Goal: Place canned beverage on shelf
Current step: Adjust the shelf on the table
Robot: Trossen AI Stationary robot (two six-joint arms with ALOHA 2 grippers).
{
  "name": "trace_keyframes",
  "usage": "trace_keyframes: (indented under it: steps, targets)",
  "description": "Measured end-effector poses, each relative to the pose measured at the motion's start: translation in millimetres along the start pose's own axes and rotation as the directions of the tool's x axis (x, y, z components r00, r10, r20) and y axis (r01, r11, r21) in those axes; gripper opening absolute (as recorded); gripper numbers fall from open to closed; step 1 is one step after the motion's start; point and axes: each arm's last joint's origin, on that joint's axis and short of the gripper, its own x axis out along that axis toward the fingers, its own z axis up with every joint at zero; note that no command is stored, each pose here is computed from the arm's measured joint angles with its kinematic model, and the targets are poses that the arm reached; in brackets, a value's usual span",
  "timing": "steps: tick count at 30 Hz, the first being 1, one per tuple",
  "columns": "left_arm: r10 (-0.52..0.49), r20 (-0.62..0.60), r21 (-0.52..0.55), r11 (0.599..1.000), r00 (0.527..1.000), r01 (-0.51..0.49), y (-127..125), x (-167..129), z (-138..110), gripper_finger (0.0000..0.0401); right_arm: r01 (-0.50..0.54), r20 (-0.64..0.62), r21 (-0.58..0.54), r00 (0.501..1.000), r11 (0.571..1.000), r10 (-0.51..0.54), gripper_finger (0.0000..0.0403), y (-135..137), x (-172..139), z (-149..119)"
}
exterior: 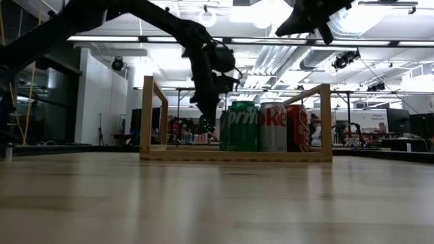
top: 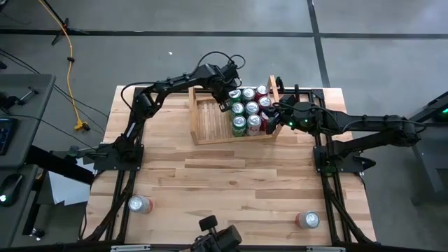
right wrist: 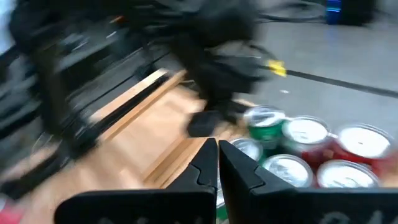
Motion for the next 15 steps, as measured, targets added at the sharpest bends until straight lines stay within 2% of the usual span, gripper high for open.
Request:
trace_keyframes:
  steps: [2, 5, 9, 11, 15]
  targets:
    - [0.019, 0.002, -0.010, 1.000, 1.000, -0.019, 5.2, -13.9, -2.9, 0.0000, 0.086, 0.020, 0.080, 0.996, 0.993, -0.088, 0.0000, -7.8, 2.5, 1.7]
    - [0.057, 0.075, -0.043, 0.998, 0.996, -0.053, 14.8, -45.9, -4.4, 0.0000, 0.194, 0.000, 0.172, 0.980, 0.966, -0.197, 0.0000, -26.6, 8.2, 4.2]
    - [0.082, 0.269, -0.102, 0.993, 0.960, -0.057, 25.6, -106.6, -7.2, 0.0000, 0.275, -0.099, 0.194, 0.961, 0.942, -0.260, 0.0000, -54.1, 12.6, 5.6]
    - [0.076, 0.417, -0.109, 0.994, 0.906, -0.033, 26.5, -142.7, -10.6, 0.0000, 0.318, -0.137, 0.210, 0.946, 0.924, -0.294, 0.0000, -66.3, 10.2, 6.3]
    - [0.056, 0.684, -0.112, 0.993, 0.728, 0.029, 21.0, -193.1, -34.5, 0.0000, 0.390, -0.192, 0.216, 0.916, 0.895, -0.352, 0.0000, -83.5, -2.2, 6.6]
